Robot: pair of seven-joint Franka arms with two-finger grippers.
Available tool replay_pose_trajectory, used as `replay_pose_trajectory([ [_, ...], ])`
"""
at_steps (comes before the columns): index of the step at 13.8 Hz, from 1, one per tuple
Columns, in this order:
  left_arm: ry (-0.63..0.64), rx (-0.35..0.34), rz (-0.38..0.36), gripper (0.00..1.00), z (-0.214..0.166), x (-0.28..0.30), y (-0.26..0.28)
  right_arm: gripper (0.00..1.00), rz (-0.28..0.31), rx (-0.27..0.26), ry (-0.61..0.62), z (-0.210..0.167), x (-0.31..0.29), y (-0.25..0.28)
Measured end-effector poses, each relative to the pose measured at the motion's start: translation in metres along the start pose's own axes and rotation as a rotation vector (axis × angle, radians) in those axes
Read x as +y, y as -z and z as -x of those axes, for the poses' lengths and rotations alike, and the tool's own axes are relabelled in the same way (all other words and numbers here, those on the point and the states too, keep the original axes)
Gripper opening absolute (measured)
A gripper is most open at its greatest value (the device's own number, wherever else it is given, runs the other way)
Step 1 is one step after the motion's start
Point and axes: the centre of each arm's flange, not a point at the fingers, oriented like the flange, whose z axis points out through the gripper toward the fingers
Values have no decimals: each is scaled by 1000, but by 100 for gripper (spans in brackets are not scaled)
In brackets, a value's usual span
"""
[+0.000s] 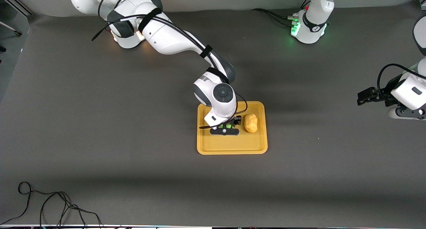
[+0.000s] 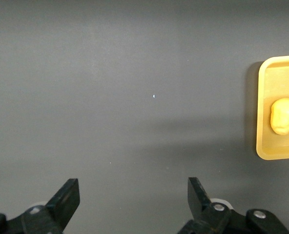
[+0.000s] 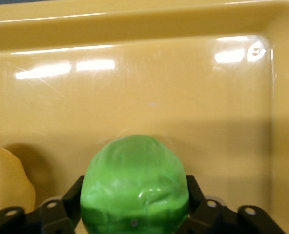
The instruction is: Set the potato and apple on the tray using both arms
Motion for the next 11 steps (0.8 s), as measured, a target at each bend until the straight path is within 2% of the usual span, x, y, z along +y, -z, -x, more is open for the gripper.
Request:
replay_pose_trajectory([
  [1, 0, -8, 0, 97, -2, 0, -4, 100, -4, 3, -2, 0, -2, 3],
  [3, 3, -25, 1, 92, -2, -1, -9, 100, -15, 13, -5, -3, -6, 18],
  [4, 3, -41, 2, 83, 0, -2, -11, 100, -13, 13, -8, -6, -6, 33],
  [5, 2, -51, 3, 83, 1, -3, -11, 100, -7, 9, -13, -10, -5, 54],
  [7, -1, -49, 3, 94, 1, -3, -10, 100, 6, 4, -26, -18, 2, 110],
  [9, -4, -27, 1, 93, -1, -2, -3, 100, 20, 3, -52, -28, 21, 176],
  [11, -6, 4, -2, 93, -4, -2, 4, 100, 49, -21, -80, -45, 59, 231],
])
